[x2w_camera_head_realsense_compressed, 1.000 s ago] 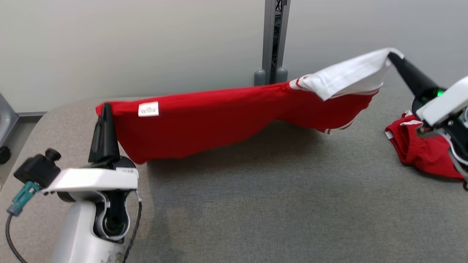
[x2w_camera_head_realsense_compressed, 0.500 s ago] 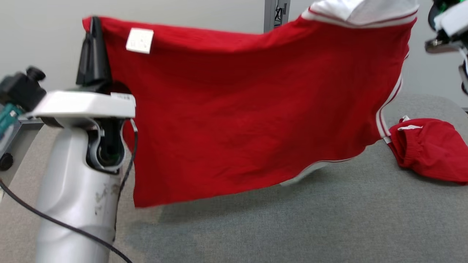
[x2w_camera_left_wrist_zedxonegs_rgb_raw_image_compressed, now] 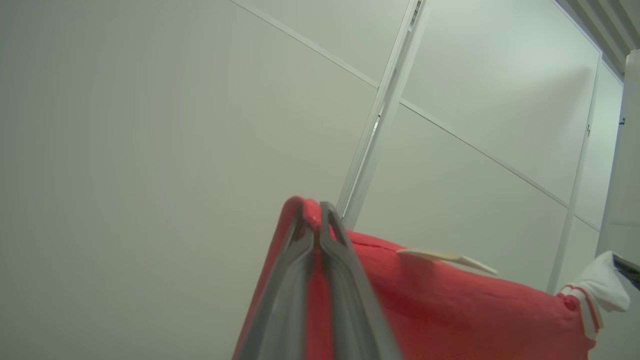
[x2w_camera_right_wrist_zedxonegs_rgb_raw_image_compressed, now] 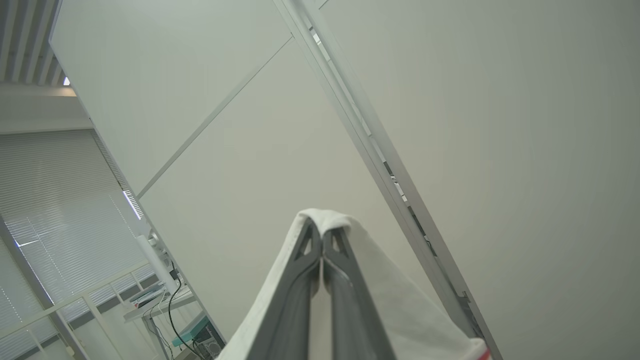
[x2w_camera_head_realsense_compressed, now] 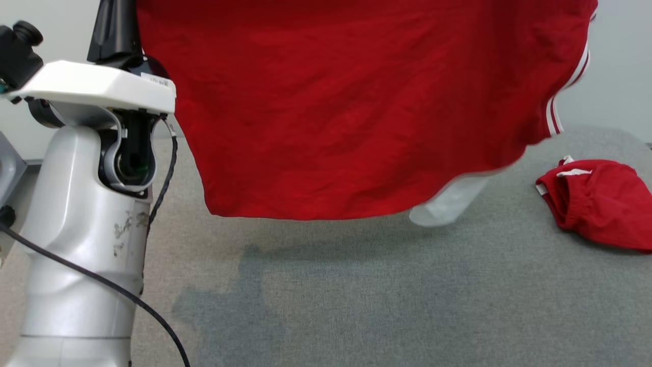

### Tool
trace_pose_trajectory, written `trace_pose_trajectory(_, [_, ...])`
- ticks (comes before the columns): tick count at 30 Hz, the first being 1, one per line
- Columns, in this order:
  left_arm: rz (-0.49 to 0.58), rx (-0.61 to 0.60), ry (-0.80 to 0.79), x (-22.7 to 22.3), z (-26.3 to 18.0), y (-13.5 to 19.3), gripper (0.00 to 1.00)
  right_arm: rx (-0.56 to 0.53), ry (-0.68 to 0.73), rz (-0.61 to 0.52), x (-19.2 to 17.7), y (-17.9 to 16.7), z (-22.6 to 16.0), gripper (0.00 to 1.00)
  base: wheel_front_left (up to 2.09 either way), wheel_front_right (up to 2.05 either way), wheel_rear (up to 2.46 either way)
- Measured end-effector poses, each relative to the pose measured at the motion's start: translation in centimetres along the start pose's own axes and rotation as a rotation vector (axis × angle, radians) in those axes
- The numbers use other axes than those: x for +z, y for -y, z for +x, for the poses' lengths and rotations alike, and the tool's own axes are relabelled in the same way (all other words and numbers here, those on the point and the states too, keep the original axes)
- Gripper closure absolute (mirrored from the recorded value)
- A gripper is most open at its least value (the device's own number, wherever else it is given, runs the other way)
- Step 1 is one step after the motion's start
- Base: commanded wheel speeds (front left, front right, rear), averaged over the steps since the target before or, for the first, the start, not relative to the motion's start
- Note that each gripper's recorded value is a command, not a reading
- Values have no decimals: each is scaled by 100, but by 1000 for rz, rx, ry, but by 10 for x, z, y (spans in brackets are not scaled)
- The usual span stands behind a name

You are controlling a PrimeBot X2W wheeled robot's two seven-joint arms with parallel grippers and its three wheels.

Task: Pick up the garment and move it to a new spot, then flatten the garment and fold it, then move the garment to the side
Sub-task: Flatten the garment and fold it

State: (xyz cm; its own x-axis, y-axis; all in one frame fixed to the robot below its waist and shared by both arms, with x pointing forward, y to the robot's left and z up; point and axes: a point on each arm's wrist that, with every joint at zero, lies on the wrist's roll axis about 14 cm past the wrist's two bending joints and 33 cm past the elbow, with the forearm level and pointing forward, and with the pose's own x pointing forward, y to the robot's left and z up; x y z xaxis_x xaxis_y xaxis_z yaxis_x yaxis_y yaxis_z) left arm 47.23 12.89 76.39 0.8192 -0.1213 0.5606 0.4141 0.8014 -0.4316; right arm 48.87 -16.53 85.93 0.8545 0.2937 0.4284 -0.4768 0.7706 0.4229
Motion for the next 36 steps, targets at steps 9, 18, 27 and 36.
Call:
trace_pose_trajectory(9, [7, 21, -79, -28, 47, -17, 100, -45, -25, -50, -15, 21, 43, 100, 0, 0, 0])
trace_pose_trajectory(18, [31, 32, -148, -76, 120, -40, 100, -20, 84, -112, -33, 43, 111, 100, 0, 0, 0])
trace_pose_trajectory(27, [17, 81, -105, -108, 155, -81, 100, 0, 278, -164, -44, 72, 148, 100, 0, 0, 0])
trace_pose_trajectory(36, [-7, 125, -153, -176, 141, -133, 100, -34, 279, -104, -141, 126, 136, 100, 0, 0, 0])
